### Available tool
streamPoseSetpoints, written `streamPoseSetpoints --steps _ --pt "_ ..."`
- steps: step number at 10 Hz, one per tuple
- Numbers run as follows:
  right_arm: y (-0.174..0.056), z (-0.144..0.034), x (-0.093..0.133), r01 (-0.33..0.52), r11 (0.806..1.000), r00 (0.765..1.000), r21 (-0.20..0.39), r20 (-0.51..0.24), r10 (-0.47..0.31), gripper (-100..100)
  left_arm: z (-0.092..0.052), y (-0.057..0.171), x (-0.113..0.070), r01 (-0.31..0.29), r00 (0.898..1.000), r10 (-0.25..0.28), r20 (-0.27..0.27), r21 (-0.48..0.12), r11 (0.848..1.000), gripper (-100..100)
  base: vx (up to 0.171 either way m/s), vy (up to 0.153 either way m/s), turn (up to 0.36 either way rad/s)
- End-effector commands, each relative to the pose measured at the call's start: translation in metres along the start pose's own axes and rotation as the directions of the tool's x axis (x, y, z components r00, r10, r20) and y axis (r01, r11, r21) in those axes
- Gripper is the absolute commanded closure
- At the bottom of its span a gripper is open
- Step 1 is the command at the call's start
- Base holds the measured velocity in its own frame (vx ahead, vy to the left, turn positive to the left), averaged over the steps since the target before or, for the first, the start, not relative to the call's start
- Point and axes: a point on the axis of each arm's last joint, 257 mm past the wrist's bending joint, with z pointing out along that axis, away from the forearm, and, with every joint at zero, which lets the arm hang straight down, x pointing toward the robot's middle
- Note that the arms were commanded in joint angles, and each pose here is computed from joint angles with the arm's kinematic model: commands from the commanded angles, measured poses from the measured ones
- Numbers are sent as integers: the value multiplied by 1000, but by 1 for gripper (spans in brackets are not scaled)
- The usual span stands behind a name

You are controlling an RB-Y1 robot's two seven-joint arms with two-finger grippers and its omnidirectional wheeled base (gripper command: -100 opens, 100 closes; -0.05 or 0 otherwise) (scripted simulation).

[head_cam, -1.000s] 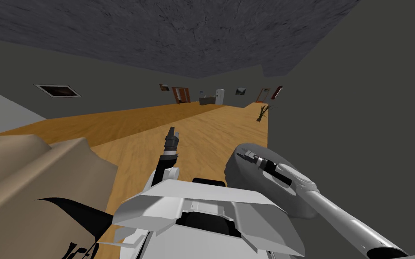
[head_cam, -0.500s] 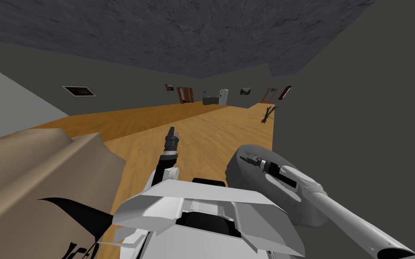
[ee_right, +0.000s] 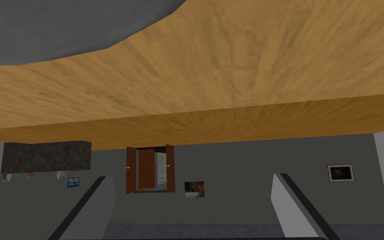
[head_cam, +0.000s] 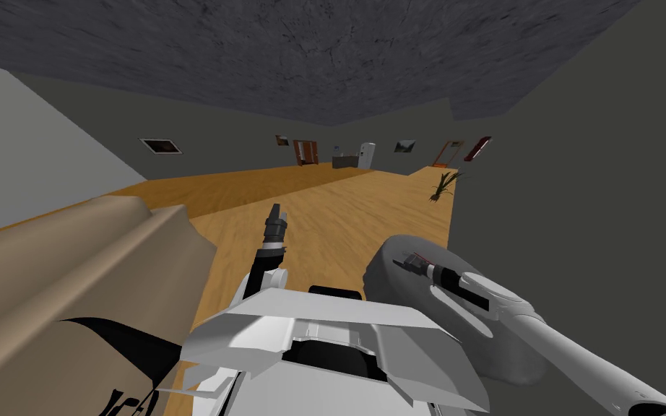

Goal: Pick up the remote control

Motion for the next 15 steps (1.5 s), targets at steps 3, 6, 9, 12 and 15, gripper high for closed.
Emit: streamPoseSetpoints --steps 3,6,9,12,15 --pt "-27 -41 76 17 998 982 59 -188 -5 -100 0 0 0 0 1000 0 0 0 1000 0 -67 -64 246" --pt "-39 -77 130 37 996 944 84 -330 -7 -100 0 0 0 0 1000 0 0 0 1000 0 -68 -57 168" --pt "-47 -101 159 43 994 915 105 -403 3 -100 0 0 0 0 1000 0 0 0 1000 0 -60 -52 143" --pt "-50 -139 202 55 991 858 118 -513 13 -100 0 0 0 0 1000 0 0 0 1000 0 -58 -46 139" --pt "-48 -172 236 61 990 802 124 -596 25 -100 0 0 0 0 1000 0 0 0 1000 0 -80 -76 167"
